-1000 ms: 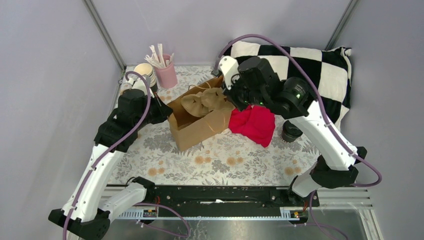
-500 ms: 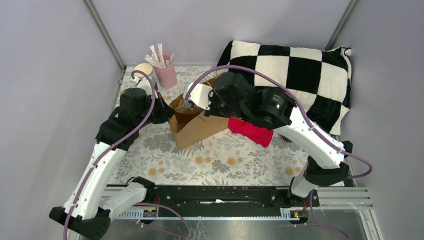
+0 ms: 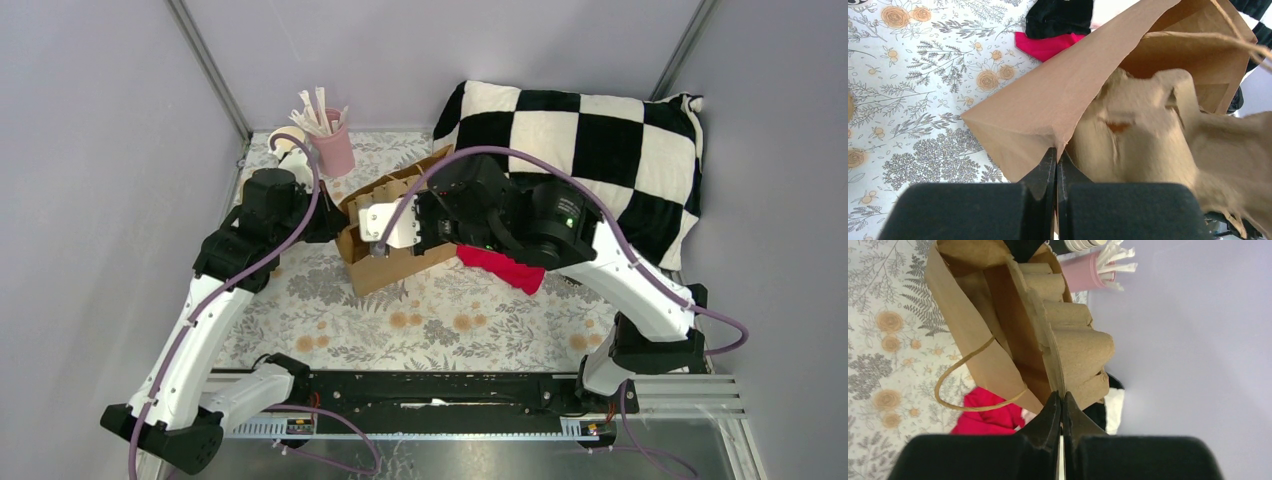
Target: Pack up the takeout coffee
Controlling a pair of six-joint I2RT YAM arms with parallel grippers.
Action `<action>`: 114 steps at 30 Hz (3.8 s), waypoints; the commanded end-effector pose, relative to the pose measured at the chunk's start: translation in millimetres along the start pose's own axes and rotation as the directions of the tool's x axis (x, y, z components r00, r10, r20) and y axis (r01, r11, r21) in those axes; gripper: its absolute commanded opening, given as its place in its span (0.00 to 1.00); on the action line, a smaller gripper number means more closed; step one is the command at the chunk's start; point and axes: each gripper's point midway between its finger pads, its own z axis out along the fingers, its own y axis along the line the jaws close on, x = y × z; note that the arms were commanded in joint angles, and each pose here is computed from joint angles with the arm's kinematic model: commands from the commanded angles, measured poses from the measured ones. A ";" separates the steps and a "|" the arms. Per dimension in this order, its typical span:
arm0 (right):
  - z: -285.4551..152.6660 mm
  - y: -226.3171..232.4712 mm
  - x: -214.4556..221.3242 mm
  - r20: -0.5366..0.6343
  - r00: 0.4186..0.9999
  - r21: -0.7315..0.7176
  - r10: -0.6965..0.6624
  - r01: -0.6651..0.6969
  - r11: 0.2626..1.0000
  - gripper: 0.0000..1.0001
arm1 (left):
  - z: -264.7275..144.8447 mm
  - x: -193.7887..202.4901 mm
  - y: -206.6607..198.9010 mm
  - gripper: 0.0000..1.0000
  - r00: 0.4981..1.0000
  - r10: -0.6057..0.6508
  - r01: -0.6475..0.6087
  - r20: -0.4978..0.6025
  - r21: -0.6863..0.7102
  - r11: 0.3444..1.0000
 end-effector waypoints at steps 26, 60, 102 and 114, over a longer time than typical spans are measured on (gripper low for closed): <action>-2.1 59.4 22.7 -0.014 0.954 -0.301 0.299 -0.289 0.909 0.00 | -12.7 -37.5 -14.3 0.00 0.988 0.018 -0.025 0.155 0.044 0.999; 71.5 41.4 97.0 -0.236 0.014 0.098 0.972 -0.994 0.039 0.00 | -7.7 -5.8 1.5 0.00 0.996 0.015 -0.016 0.090 0.009 1.000; 165.9 40.2 83.8 -0.262 0.008 -0.015 0.965 -1.000 0.004 0.10 | 2.3 -2.2 11.4 0.00 0.997 0.009 -0.005 0.073 -0.042 0.999; 102.4 -10.5 142.3 -0.066 0.047 0.416 0.997 -0.907 0.070 0.63 | 1.5 -0.7 22.6 0.00 0.997 0.006 0.002 0.074 -0.102 0.995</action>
